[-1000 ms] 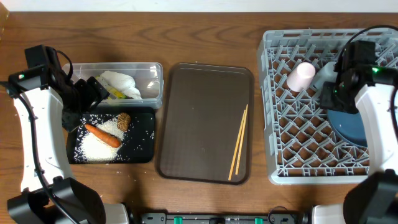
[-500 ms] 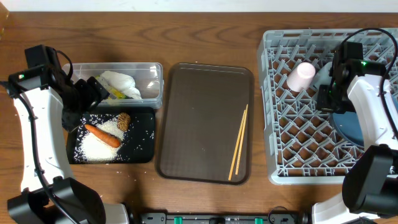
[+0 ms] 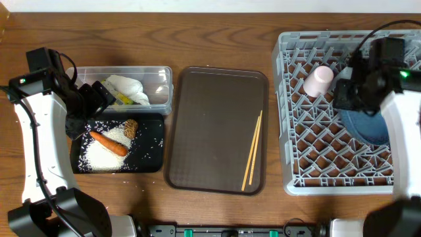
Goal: Sort waste into correct bins and load items into the dishwasher rack
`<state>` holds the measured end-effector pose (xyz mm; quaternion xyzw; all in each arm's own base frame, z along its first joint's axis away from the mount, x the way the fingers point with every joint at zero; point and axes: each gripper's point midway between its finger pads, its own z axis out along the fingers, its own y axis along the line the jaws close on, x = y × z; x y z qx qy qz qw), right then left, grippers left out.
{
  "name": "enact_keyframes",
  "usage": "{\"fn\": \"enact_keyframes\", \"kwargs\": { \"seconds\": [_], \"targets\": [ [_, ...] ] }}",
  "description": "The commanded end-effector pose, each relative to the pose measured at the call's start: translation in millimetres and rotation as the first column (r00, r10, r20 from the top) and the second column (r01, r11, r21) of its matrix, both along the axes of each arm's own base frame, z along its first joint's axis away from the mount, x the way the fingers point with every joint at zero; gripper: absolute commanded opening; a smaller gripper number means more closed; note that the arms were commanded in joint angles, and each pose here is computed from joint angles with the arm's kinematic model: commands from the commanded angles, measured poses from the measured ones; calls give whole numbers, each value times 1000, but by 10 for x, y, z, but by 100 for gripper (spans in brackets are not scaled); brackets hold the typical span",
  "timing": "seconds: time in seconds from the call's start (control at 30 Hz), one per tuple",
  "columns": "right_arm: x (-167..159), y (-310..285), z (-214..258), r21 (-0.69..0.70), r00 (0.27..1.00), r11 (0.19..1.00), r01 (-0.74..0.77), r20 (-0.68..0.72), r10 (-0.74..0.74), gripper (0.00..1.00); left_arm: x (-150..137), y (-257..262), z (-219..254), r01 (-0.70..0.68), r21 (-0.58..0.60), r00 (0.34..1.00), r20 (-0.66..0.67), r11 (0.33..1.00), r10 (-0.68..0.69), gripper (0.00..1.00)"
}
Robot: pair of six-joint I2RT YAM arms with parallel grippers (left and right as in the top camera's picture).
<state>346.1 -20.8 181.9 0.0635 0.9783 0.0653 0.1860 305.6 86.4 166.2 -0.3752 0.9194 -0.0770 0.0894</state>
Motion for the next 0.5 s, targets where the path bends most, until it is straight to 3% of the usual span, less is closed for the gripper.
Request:
{"fn": "enact_keyframes", "kwargs": {
  "seconds": [0.0, 0.2, 0.47],
  "targets": [
    [-54, 179, 493, 89, 985, 992, -88, 158, 73, 1, -20, 18, 42, -4, 10, 1000, 10, 1000, 4, 98],
    [-264, 472, 923, 225, 931, 938, -262, 314, 185, 1, -20, 19, 43, -4, 10, 1000, 10, 1000, 4, 98],
    [-325, 691, 1096, 358, 847, 811, -463, 450, 284, 1, -20, 19, 42, -4, 10, 1000, 10, 1000, 4, 98]
  ]
}}
